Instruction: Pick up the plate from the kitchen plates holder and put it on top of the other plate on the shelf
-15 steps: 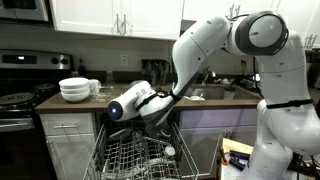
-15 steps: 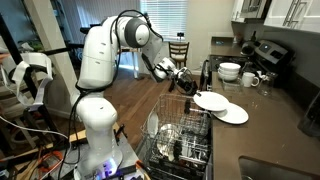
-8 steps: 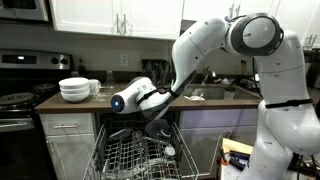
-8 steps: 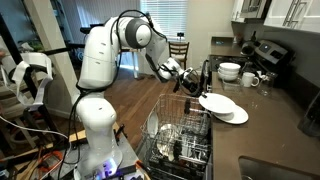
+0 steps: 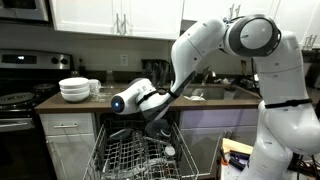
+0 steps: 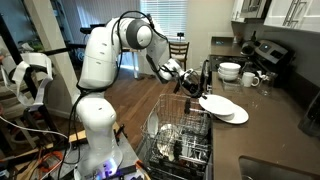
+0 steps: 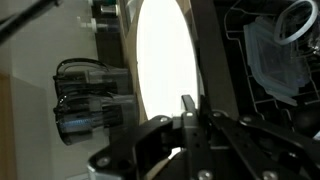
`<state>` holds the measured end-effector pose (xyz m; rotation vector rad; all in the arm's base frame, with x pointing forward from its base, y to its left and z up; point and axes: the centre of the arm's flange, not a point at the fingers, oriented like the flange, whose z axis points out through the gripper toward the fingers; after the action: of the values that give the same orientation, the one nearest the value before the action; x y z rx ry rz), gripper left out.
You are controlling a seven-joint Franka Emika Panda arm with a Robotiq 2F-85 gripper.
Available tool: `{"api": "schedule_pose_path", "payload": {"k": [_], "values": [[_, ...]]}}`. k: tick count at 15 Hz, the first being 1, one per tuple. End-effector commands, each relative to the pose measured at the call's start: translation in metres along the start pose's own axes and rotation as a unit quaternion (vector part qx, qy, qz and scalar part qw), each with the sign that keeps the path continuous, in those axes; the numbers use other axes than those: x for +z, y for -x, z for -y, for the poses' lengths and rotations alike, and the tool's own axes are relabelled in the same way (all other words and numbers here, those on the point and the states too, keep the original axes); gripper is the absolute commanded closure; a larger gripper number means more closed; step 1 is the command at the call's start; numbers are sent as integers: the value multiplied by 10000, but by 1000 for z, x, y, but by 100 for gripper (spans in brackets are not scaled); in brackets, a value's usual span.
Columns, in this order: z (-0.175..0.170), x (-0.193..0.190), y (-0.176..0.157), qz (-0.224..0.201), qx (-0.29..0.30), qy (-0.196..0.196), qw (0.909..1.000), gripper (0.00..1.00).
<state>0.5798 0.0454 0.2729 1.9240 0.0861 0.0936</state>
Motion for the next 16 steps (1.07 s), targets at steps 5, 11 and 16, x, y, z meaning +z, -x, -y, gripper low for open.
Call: {"api": "schedule_pose_path", "payload": {"k": [5,11,16], "values": [[-7,10,-4,-199,6,-188,9996,98],[-18,26,-7,-253,40,-274,9993,98],[-27,38,-12,-345,43,-278,9990,98]]}}
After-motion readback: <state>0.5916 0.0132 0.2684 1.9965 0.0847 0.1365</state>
